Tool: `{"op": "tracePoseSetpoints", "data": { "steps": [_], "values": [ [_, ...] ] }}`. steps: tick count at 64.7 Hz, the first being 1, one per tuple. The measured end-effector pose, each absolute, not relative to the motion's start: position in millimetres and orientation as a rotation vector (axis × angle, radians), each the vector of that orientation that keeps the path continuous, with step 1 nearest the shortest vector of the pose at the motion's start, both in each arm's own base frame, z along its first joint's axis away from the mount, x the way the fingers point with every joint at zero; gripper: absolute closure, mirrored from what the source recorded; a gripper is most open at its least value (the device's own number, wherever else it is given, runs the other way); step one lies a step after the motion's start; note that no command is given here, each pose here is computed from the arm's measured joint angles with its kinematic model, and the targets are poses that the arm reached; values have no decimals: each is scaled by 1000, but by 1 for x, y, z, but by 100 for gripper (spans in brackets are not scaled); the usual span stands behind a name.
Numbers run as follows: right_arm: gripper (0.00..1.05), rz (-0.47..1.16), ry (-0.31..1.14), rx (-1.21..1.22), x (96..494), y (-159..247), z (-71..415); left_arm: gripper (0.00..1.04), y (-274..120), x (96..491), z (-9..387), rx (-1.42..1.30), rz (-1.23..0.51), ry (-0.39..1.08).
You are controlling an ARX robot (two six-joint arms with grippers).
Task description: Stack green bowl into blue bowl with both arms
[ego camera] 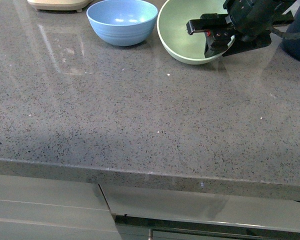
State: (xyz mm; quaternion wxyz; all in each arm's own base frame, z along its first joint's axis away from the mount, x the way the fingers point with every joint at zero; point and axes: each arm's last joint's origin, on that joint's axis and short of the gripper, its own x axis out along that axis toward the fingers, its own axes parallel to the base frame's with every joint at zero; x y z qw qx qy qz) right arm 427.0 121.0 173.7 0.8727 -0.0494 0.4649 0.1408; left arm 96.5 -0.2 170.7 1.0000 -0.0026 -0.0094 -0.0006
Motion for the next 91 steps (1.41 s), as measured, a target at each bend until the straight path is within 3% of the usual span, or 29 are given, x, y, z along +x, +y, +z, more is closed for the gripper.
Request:
{"op": "tracePoseSetpoints", "data": {
  "steps": [10, 14, 37, 57, 77, 91],
  "values": [
    [98, 296, 931, -74, 421, 120, 188, 7, 0, 97, 171, -5, -1, -19],
    [103, 289, 912, -79, 419, 119, 194, 7, 0, 97, 171, -5, -1, -19],
    [103, 260, 917, -86, 420, 116, 200, 7, 0, 97, 171, -5, -1, -19],
    [103, 279, 870, -93, 450, 120, 234, 7, 0, 97, 171, -5, -1, -19],
    [103, 397, 795, -148, 481, 157, 285, 7, 0, 97, 171, -5, -1, -19],
    [103, 477, 757, -177, 481, 190, 303, 7, 0, 97, 171, -5, -1, -19]
  ]
}}
